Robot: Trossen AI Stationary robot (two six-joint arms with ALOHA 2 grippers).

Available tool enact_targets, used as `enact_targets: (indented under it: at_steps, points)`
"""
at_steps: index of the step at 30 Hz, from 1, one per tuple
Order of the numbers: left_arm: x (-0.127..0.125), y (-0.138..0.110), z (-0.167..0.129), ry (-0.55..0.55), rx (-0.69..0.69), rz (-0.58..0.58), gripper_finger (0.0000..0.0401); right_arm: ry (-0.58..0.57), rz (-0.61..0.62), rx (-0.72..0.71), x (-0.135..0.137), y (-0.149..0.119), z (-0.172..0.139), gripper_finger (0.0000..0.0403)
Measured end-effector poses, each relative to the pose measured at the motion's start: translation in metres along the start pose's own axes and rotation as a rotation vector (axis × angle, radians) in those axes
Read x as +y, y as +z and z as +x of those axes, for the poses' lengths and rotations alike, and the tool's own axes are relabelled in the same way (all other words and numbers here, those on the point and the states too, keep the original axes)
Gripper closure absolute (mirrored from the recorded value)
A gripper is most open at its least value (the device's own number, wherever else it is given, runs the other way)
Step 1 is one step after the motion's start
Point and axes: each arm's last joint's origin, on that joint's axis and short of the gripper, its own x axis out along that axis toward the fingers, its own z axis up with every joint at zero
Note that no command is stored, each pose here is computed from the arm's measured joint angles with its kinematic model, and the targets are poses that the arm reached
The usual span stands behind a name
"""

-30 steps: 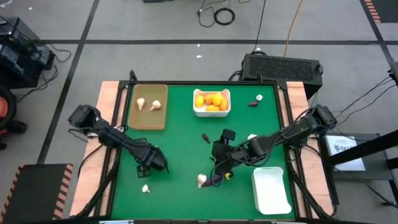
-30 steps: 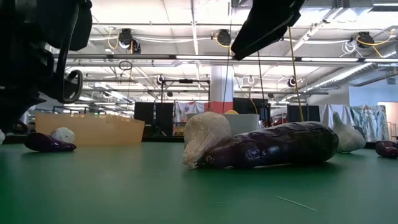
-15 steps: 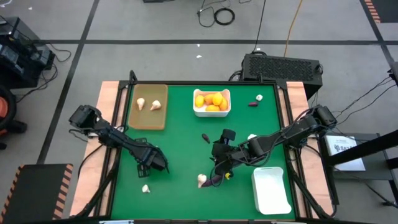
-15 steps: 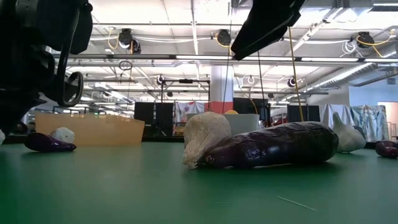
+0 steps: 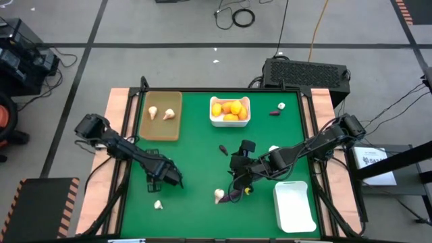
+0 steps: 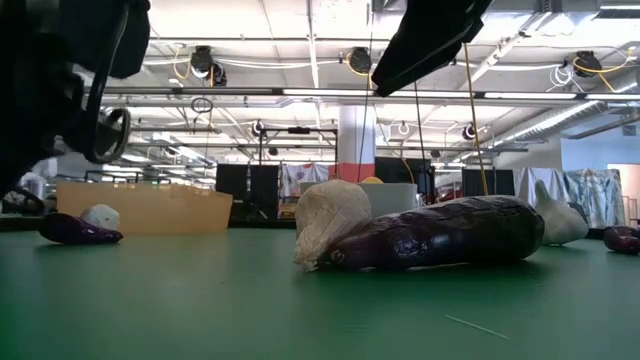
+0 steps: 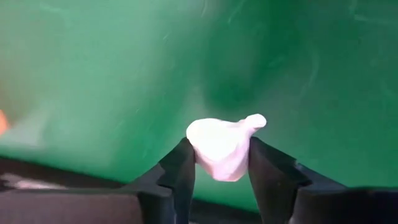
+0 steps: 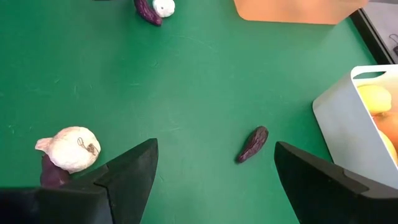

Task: Sort produce into baskets
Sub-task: Put the garlic into the orange bin

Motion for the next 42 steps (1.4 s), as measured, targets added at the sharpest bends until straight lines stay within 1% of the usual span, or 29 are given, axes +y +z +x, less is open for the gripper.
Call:
enact_targets:
  at_steps: [2, 4, 6, 9, 11, 13, 15, 17, 19, 21, 25, 28, 31, 35, 38, 42]
  points:
    - [0.001, -0.002, -0.010, 0.032, -0.014, 0.015, 0.0266, 0.000, -0.003, 0.000, 0.000, 0.000, 0.000, 0.0090]
    - [0.003, -0.002, -0.024, 0.058, -0.060, 0.031, 0.0267, 0.000, -0.003, -0.001, 0.000, 0.000, 0.000, 0.0090]
    - [0.007, -0.001, -0.037, 0.084, -0.132, 0.044, 0.0268, -0.001, -0.005, -0.003, 0.000, 0.000, 0.000, 0.0090]
    - [0.018, 0.002, -0.061, 0.138, -0.280, 0.063, 0.0268, -0.001, -0.007, -0.008, 0.000, 0.001, 0.000, 0.0090]
    - [0.031, 0.004, -0.076, 0.188, -0.363, 0.065, 0.0268, 0.002, -0.012, -0.015, 0.000, 0.002, 0.000, 0.0090]
    - [0.048, 0.006, -0.091, 0.227, -0.439, 0.038, 0.0268, 0.004, -0.014, -0.020, 0.000, 0.002, 0.000, 0.0090]
    - [0.069, 0.008, -0.100, 0.246, -0.481, -0.012, 0.0269, 0.004, -0.014, -0.021, 0.001, 0.002, 0.000, 0.0090]
    - [0.093, 0.012, -0.104, 0.241, -0.501, -0.065, 0.0269, 0.005, -0.021, -0.024, 0.001, 0.002, 0.000, 0.0090]
    - [0.118, 0.013, -0.103, 0.253, -0.485, -0.107, 0.0269, 0.008, -0.027, -0.028, 0.001, 0.003, 0.000, 0.0090]
    - [0.146, 0.012, -0.100, 0.263, -0.456, -0.178, 0.0269, 0.010, -0.031, -0.031, 0.001, 0.003, 0.000, 0.0090]
    - [0.197, 0.008, -0.085, 0.247, -0.386, -0.342, 0.0269, 0.015, -0.034, -0.030, 0.002, 0.003, 0.000, 0.0090]
    - [0.226, 0.003, -0.077, 0.225, -0.372, -0.476, 0.0269, 0.017, -0.045, -0.030, 0.002, 0.003, 0.000, 0.0090]
    - [0.244, 0.000, -0.075, 0.223, -0.396, -0.538, 0.0264, 0.017, -0.069, -0.030, 0.002, 0.003, 0.000, 0.0090]
    - [0.259, -0.001, -0.074, 0.232, -0.440, -0.600, 0.0239, 0.016, -0.089, -0.030, 0.002, 0.003, 0.000, 0.0090]
    - [0.265, 0.000, -0.075, 0.237, -0.474, -0.619, 0.0218, 0.013, -0.092, -0.029, 0.001, 0.003, 0.000, 0.0090]
    - [0.265, 0.000, -0.074, 0.209, -0.484, -0.615, 0.0197, 0.013, -0.092, -0.029, 0.001, 0.003, 0.000, 0.0090]
